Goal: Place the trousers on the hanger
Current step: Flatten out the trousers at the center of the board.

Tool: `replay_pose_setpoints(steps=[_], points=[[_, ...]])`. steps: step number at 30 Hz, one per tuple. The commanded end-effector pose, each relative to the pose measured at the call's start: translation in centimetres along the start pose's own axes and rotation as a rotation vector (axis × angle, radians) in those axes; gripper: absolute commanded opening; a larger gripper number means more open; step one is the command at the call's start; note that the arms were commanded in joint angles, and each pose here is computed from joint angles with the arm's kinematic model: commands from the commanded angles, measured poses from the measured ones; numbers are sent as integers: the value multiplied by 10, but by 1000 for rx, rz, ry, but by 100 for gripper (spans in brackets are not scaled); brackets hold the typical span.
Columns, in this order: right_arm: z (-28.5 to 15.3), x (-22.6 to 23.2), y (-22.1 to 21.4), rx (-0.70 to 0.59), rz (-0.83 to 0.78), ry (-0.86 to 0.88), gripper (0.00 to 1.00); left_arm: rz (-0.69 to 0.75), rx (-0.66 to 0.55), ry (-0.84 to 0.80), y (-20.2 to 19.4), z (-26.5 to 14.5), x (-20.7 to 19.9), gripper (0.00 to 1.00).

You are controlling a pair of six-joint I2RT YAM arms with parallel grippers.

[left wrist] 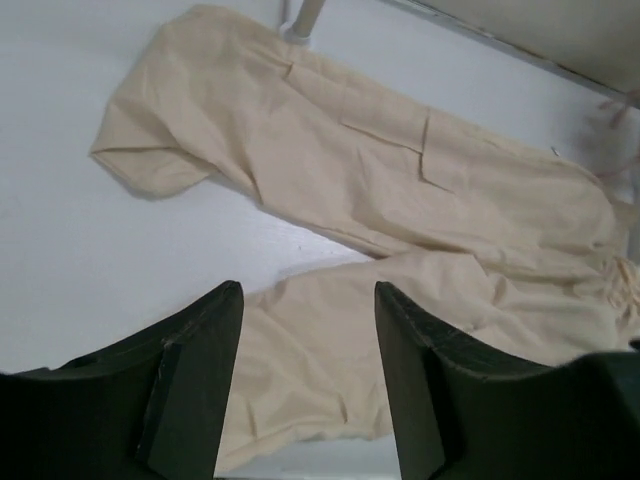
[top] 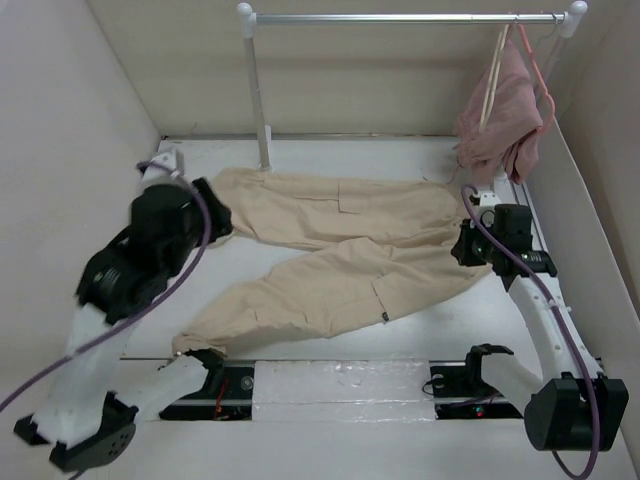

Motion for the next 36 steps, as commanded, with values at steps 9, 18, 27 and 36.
replay_pose_setpoints(steps=[9, 18, 27, 36], points=[[4, 30, -8, 11, -135, 159, 2, -410, 129, 302, -29, 218, 53, 47], [1, 48, -27, 28, -200, 242, 8, -811, 95, 372, -86, 241, 173, 50], [2, 54, -39, 60, -216, 249, 10, -924, 225, 259, -123, 281, 178, 49], [6, 62, -54, 94, -210, 270, 10, -909, 254, 310, -126, 303, 190, 43]])
Point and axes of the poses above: each gripper's point midway between its finger pads, its own z axis out along the fingers, its own x axis along the line the jaws close on, y = z × x, the point moved 7 cm from there along -z, back along the fingers, and after that the axes turned 15 degrees about z, right-handed, at the moved point
